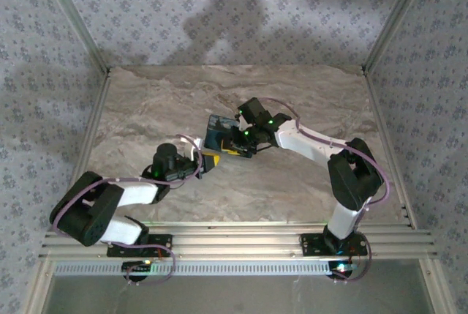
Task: Unlock a padlock with a key
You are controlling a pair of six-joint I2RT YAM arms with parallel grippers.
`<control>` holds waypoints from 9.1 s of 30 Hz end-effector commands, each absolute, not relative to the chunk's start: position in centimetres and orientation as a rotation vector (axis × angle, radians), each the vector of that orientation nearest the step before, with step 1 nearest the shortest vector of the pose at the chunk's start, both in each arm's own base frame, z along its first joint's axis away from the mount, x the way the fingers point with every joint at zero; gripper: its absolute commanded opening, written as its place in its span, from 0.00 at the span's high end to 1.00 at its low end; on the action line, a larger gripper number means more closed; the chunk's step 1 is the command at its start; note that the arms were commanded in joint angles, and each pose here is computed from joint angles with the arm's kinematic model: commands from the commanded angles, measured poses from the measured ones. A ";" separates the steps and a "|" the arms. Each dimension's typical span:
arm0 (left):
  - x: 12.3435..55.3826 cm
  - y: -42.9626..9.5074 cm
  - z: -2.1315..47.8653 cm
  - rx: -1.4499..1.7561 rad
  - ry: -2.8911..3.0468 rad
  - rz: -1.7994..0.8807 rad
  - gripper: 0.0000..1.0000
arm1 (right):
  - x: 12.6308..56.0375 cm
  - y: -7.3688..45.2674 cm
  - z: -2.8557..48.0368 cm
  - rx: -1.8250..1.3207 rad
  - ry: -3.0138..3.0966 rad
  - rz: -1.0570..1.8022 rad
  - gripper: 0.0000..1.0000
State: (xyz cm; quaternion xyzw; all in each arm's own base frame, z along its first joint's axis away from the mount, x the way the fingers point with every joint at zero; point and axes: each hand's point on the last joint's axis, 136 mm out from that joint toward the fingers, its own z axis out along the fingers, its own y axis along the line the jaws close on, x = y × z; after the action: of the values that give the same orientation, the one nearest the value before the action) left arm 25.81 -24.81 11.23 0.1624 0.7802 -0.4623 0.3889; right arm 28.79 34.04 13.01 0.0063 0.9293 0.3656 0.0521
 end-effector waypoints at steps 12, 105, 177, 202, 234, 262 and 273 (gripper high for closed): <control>26.2 -25.0 13.7 0.400 1.868 -1.204 1.00 | 29.1 34.6 15.2 0.016 2.764 1.204 1.00; 27.6 -26.9 15.8 0.382 1.674 -1.271 1.00 | 26.7 36.2 19.2 0.034 2.834 1.435 1.00; 26.3 -26.9 15.0 0.444 1.759 -1.337 1.00 | 29.4 33.5 17.5 0.102 2.796 1.278 1.00; 27.4 -25.6 15.4 0.434 1.781 -1.298 1.00 | 28.3 33.2 16.6 0.063 2.848 1.217 1.00; 24.7 -27.3 14.4 0.644 1.891 -1.295 1.00 | 28.3 33.2 17.2 0.042 2.862 1.197 1.00; 25.3 -27.7 14.6 0.615 1.873 -1.331 1.00 | 28.1 33.2 16.7 0.032 2.871 1.189 1.00; 25.4 -27.3 14.8 0.600 1.870 -1.332 1.00 | 28.0 33.0 16.0 0.033 2.882 1.172 1.00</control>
State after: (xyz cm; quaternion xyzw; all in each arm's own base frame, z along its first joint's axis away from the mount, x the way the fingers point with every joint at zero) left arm 25.19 -27.28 12.85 0.2246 0.7537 -0.5086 0.3504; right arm 27.98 32.69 15.32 0.0279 0.9276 0.3725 0.0052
